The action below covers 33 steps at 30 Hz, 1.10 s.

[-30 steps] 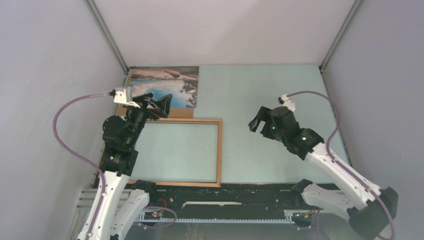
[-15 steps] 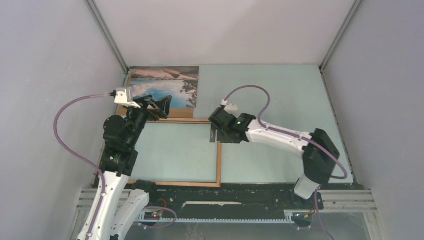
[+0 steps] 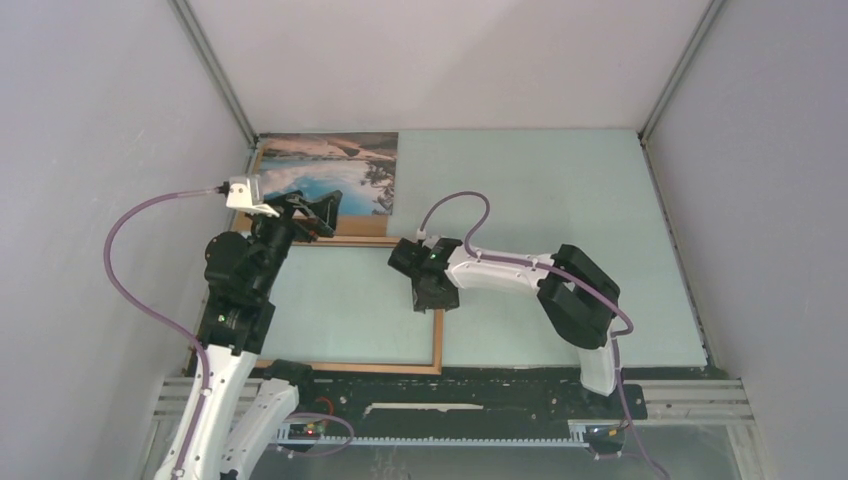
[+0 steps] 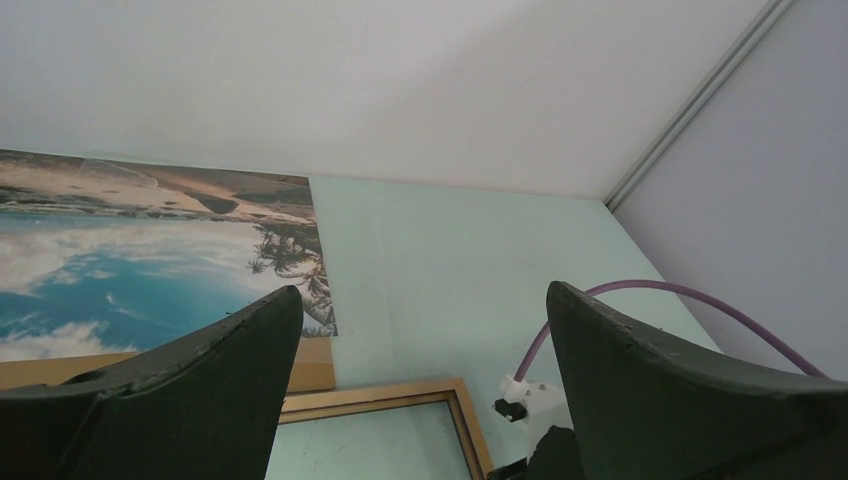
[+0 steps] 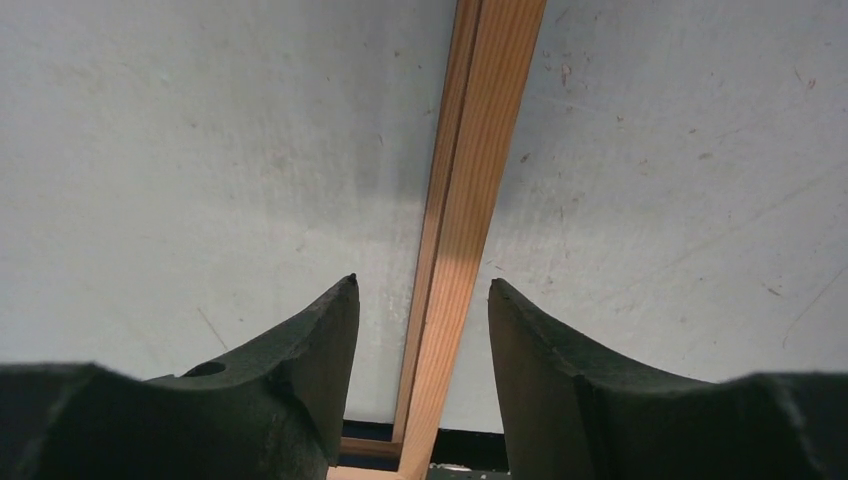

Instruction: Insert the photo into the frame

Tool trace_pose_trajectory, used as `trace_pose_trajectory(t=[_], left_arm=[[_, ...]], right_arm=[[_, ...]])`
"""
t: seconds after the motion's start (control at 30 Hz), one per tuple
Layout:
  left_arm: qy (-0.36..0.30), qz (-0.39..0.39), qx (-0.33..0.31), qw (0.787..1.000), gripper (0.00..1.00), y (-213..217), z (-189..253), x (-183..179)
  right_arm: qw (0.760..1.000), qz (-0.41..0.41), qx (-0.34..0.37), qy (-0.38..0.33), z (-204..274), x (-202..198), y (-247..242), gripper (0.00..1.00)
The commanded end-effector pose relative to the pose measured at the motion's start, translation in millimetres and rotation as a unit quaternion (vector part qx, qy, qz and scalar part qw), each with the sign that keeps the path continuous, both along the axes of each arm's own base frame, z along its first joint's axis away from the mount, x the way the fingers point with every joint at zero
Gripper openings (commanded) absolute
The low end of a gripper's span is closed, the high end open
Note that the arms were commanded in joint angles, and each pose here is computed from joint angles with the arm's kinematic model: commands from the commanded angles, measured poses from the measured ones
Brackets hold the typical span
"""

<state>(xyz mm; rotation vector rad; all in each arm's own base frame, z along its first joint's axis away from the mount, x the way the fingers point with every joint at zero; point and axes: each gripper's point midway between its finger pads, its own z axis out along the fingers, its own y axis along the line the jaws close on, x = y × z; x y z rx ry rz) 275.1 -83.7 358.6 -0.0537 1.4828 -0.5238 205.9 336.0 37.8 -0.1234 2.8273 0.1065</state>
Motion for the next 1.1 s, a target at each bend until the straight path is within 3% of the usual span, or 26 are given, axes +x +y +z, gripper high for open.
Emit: trace_pose_trajectory(t=[0.0, 0.07, 0.27, 0.47, 0.8, 1.07], left_arm=[[-0.038, -0.003, -0.016, 0.999, 1.00, 0, 37, -9], [-0.038, -0.004, -0.016, 0.999, 1.00, 0, 37, -9], [-0.037, -0.004, -0.016, 0.999, 1.00, 0, 36, -8], [-0.039, -0.005, -0.016, 0.999, 1.00, -1, 37, -10], [-0.039, -0.004, -0.016, 0.999, 1.00, 0, 37, -10], [-0.039, -0.003, -0.016, 0.999, 1.00, 0, 37, -10]], right_arm=[[0.999, -0.005, -0.027, -0.020, 6, 0, -3, 0.59], [0.999, -0.004, -0.029, -0.012, 0, -2, -6, 0.57], [1.000, -0.023, -0.011, -0.005, -8, -4, -8, 0.36], [0.999, -0.035, -0.012, 0.001, -16, 1, -12, 0.34], [0.997, -0.069, -0.028, -0.024, -8, 17, -47, 0.00], [0.991, -0.058, -0.080, -0.087, 24, 37, -92, 0.00]])
